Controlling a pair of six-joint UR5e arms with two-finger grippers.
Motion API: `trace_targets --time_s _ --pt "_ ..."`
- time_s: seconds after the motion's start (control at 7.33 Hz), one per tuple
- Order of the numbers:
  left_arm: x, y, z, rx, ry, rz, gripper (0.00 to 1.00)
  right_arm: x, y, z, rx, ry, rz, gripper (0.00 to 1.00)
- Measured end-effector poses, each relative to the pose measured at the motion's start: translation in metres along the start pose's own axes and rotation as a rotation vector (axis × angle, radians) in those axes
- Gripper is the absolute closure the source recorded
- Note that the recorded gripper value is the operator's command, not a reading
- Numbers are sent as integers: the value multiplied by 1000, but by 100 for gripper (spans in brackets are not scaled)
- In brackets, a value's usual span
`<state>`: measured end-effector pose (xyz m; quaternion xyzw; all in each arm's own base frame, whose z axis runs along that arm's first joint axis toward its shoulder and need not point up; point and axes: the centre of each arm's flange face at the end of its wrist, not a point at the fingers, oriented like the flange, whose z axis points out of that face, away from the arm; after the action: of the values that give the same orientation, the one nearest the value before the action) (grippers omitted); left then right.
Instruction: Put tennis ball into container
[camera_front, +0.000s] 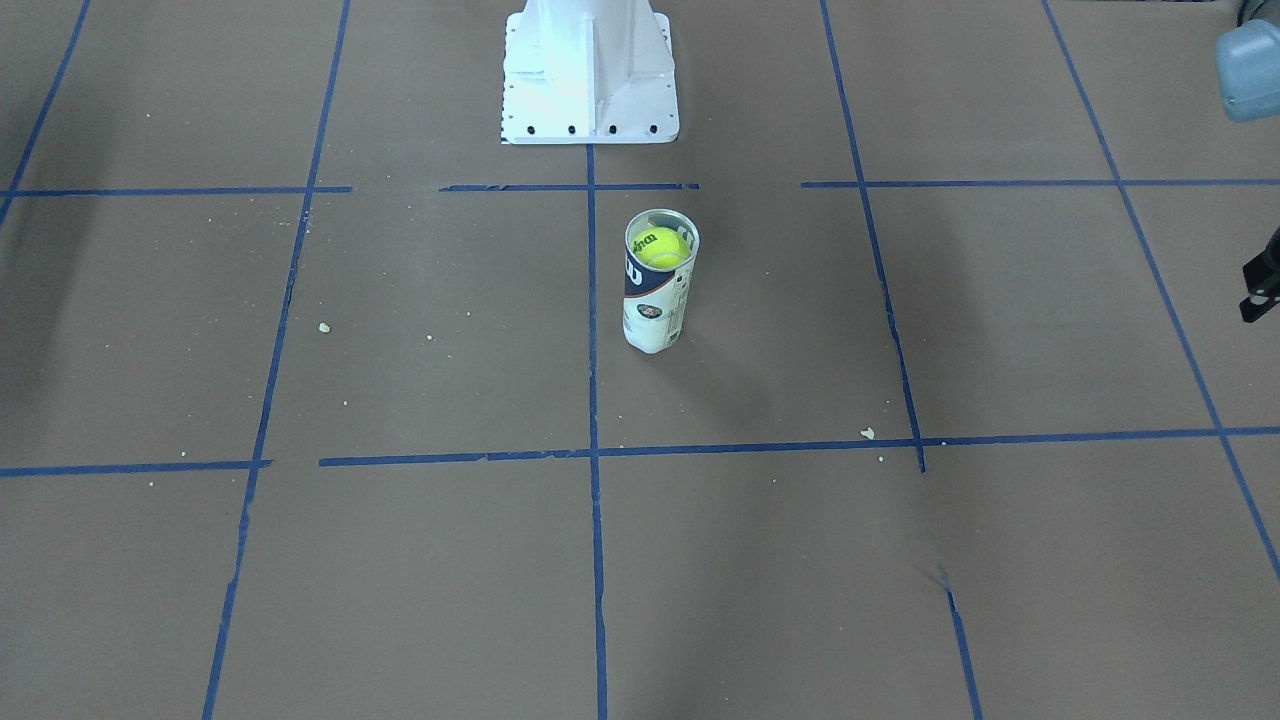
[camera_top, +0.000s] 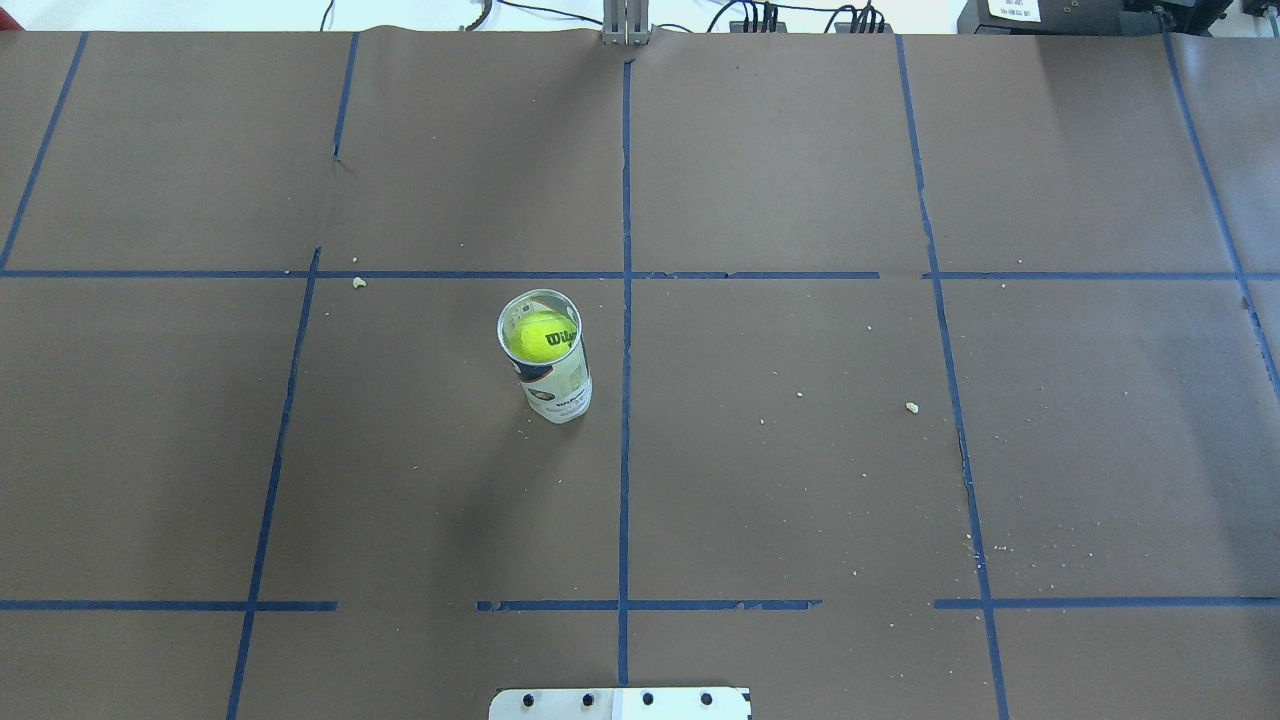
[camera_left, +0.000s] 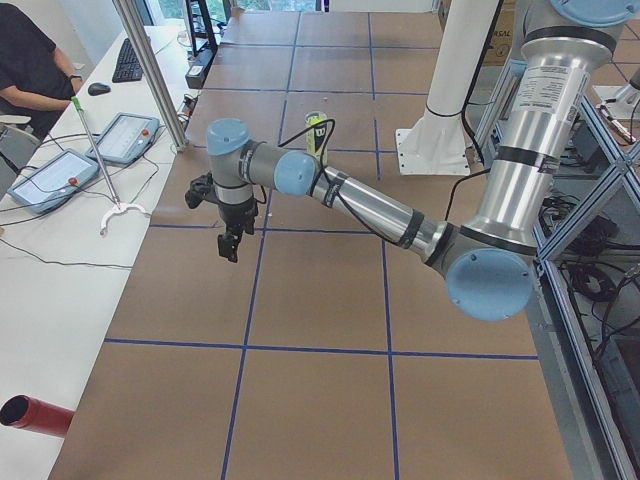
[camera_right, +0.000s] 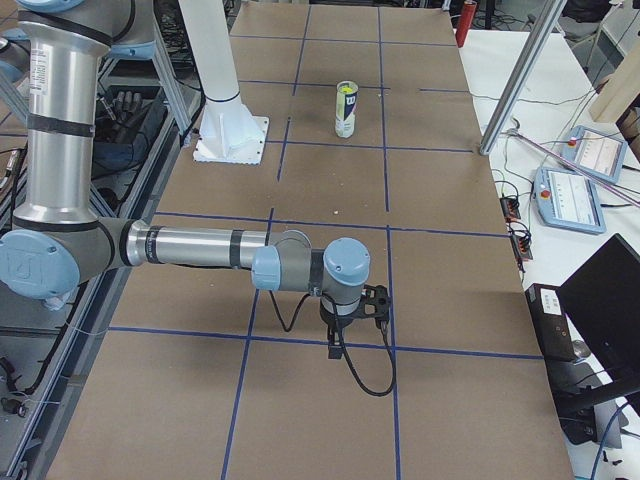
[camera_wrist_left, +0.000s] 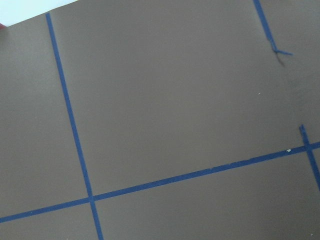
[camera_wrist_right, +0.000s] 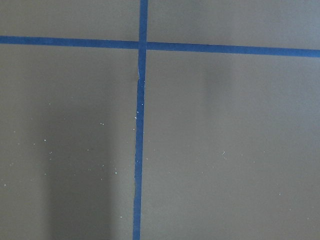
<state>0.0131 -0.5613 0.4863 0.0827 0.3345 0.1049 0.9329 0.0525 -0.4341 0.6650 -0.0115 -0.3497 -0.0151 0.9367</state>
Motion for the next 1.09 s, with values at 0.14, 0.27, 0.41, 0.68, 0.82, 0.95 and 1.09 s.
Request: trace_targets --time_s 0.14,0.27,0.41,0.68,0.82,0.95,1.09 --pt "-38 32 10 -11 9 -14 0 0 0 0 0 0 0 0" --pt "-78 57 19 -23 13 -55 0 0 0 0 0 0 0 0" --pt "-115 82 33 -45 32 -105 0 0 0 0 0 0 0 0" --pt "-152 138 71 -62 73 -134 0 0 0 0 0 0 0 0" --pt "-160 152 83 -59 79 -140 0 0 0 0 0 0 0 0" --pt "-164 156 90 -59 80 -152 0 0 0 0 0 0 0 0" --pt "-166 157 91 -57 80 -160 0 0 0 0 0 0 0 0"
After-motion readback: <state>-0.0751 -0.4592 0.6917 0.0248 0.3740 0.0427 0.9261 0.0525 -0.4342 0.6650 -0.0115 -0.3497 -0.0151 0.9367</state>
